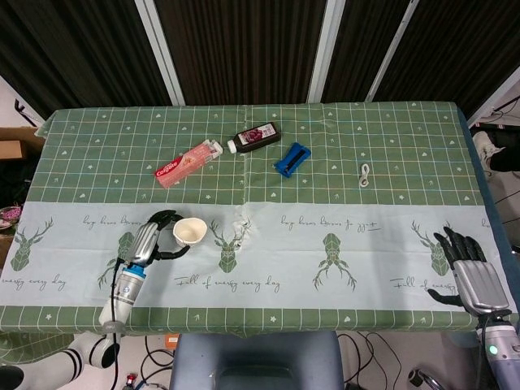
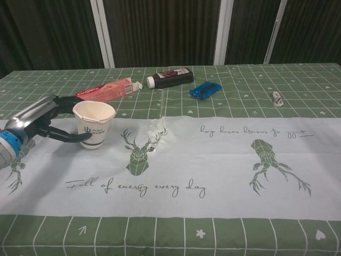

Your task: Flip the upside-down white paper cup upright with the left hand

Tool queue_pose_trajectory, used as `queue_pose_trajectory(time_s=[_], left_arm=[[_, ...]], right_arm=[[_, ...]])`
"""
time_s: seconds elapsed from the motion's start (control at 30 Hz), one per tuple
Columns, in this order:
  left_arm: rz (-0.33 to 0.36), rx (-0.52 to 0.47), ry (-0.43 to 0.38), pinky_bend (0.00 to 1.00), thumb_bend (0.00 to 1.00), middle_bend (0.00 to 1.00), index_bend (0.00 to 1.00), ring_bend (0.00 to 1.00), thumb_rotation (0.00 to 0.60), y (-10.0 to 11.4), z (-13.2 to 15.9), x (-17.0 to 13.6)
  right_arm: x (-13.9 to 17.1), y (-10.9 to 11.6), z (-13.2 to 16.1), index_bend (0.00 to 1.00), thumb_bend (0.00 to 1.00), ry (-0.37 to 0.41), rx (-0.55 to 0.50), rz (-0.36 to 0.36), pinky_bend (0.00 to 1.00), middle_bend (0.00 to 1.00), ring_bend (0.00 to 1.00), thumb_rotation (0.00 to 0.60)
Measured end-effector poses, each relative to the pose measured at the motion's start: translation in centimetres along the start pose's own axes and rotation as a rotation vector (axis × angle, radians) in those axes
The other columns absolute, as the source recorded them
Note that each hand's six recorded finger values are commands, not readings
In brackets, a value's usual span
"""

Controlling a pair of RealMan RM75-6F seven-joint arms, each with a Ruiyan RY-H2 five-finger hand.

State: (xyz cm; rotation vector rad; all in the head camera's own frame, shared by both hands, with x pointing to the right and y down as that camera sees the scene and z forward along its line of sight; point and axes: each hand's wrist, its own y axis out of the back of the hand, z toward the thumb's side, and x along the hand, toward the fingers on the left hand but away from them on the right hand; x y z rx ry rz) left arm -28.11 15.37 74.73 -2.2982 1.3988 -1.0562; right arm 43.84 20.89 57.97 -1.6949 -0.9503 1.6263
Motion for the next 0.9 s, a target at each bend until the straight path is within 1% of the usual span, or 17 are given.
queue_pose_trajectory(time_s=[0.07,0.17,0.2,0.23,0.37,0.4,0.43,0.5,0.57,0.6,0.9], left_arm=[[-0.001,0.004,0.000,0.15,0.22,0.36,0.36,0.14,0.599,-0.1,0.0,0.0],[-0.007,0.012,0.004,0.15,0.21,0.32,0.32,0.13,0.599,-0.2,-0.2,0.0],[-0.011,0.014,0.005,0.14,0.21,0.27,0.25,0.10,0.600,-0.3,-0.3,-0.1],[-0.014,0.016,0.006,0.14,0.21,0.24,0.20,0.09,0.600,-0.4,-0.3,-0.1],[-0.030,0.020,0.004,0.14,0.21,0.24,0.20,0.09,0.600,-0.5,-0.4,-0.2],[-0.031,0.021,0.004,0.12,0.21,0.17,0.09,0.05,0.600,-0.5,-0.4,-0.2],[-0.034,0.024,0.003,0.12,0.21,0.17,0.09,0.05,0.600,-0.5,-0.4,-0.3],[-0.042,0.028,0.000,0.09,0.21,0.08,0.02,0.02,0.599,-0.5,-0.4,-0.4],[-0.047,0.029,-0.002,0.09,0.21,0.06,0.01,0.01,0.599,-0.5,-0.4,-0.5],[-0.048,0.028,-0.003,0.08,0.21,0.03,0.00,0.01,0.599,-0.4,-0.4,-0.5],[-0.024,0.030,-0.030,0.07,0.20,0.00,0.00,0.00,0.599,1.2,0.1,-1.1]], right_arm=[[0.0,0.0,0.0,0.00,0.00,0.000,0.001,0.000,0.00,0.00,0.00,0.600],[0.0,0.0,0.0,0.00,0.00,-0.001,-0.001,0.000,0.00,0.00,0.00,0.600],[0.0,0.0,-0.1,0.00,0.00,-0.001,-0.001,-0.001,0.00,0.00,0.00,0.600],[0.0,0.0,-0.1,0.00,0.00,-0.001,-0.002,-0.001,0.00,0.00,0.00,0.600],[0.0,0.0,-0.1,0.00,0.00,0.000,-0.003,-0.002,0.00,0.00,0.00,0.600],[0.0,0.0,-0.1,0.00,0.00,-0.001,-0.003,-0.001,0.00,0.00,0.00,0.600],[0.0,0.0,-0.2,0.00,0.00,-0.002,-0.003,-0.001,0.00,0.00,0.00,0.600],[0.0,0.0,-0.2,0.00,0.00,-0.002,-0.003,0.000,0.00,0.00,0.00,0.600],[0.0,0.0,-0.2,0.00,0.00,-0.002,-0.005,-0.002,0.00,0.00,0.00,0.600],[0.0,0.1,-0.2,0.00,0.00,-0.002,-0.004,-0.002,0.00,0.00,0.00,0.600],[0.2,0.2,-0.1,0.00,0.00,0.002,-0.005,-0.008,0.00,0.00,0.00,0.600]])
